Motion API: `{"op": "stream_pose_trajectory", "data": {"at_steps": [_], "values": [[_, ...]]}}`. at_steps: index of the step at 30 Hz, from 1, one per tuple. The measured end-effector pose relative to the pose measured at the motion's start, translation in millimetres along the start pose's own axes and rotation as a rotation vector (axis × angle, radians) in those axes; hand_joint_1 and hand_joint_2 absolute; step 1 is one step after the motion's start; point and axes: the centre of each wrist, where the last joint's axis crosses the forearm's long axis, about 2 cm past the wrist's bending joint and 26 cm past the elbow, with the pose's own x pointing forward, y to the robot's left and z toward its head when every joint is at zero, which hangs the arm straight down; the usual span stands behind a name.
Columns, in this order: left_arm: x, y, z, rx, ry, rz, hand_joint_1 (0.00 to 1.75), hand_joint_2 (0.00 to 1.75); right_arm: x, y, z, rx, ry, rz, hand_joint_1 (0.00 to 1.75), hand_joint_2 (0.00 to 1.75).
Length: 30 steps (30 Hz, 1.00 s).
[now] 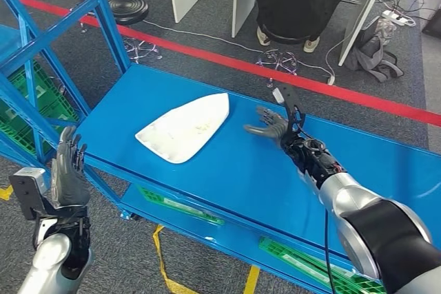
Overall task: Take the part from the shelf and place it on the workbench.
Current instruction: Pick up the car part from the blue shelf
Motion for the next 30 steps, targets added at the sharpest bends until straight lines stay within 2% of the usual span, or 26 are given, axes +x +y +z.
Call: {"op": "stream_pose_trajectory", "data": {"at_steps": [6,18,30], "values": [[-0.1,0.0,-0.9,-0.004,-0.009,0.009,0.00,0.00,3.3,-5.4,0.1,0.054,0.034,0.002,0.00,1.75],[-1.0,0.0,-7.3,-0.039,-0.027,0.017,0.00,0.00,26.4,-9.6,-4.3,0.199,0.032,0.028,0.00,1.75],[-4.3,1.8,-9.3,-0.039,-0.022,0.008,0.00,0.00,39.6,-11.3,-6.9,0.218,0.017,0.041,0.00,1.75]]}}
